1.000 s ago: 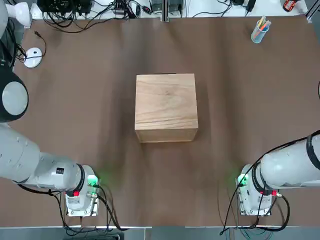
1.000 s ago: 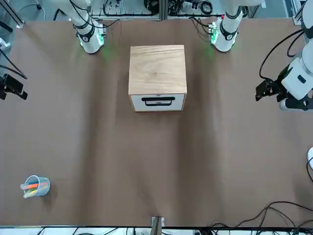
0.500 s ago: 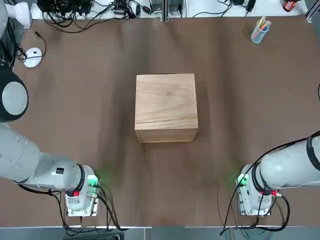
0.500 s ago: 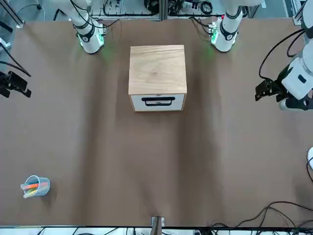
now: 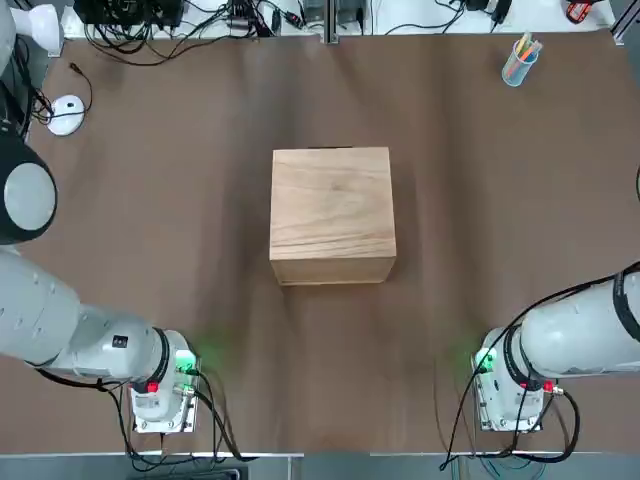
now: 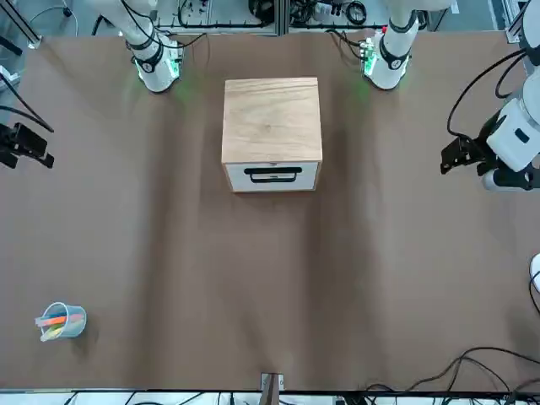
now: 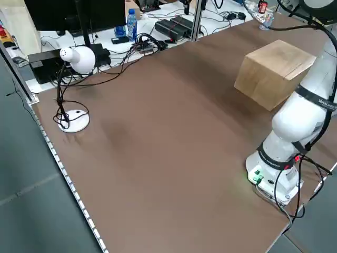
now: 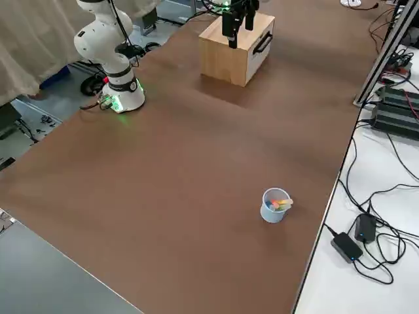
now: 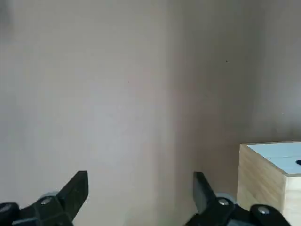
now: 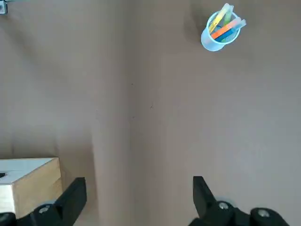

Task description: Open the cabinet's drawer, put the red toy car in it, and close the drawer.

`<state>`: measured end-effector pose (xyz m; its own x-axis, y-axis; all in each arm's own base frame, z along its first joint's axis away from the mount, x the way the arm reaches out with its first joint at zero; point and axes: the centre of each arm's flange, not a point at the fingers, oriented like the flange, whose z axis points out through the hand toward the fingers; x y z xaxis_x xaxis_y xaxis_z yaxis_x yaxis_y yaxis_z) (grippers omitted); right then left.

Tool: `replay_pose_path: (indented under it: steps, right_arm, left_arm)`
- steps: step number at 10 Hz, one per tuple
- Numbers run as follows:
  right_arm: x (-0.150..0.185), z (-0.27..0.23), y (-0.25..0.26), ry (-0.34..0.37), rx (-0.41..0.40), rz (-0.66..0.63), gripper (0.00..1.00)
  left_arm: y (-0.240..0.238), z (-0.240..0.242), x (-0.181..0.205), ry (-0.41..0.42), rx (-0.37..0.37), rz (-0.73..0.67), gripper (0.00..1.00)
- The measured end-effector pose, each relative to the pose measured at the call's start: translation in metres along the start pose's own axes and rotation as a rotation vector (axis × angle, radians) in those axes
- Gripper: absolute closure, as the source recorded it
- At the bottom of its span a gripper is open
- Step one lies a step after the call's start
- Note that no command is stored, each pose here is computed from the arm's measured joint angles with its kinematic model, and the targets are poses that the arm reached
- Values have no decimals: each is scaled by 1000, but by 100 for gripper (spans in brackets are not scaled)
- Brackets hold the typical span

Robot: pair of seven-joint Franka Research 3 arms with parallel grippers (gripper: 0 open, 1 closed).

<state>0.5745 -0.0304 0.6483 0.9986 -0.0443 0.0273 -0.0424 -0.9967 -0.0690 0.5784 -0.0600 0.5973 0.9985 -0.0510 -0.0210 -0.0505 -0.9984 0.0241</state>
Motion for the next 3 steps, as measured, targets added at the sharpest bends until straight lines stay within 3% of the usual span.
replay_pose_path:
  steps: [3]
  right_arm:
    - [0,1,0,-1,0,0,0]
  left_arm:
    - [-2,-1,0,3,0,1,2]
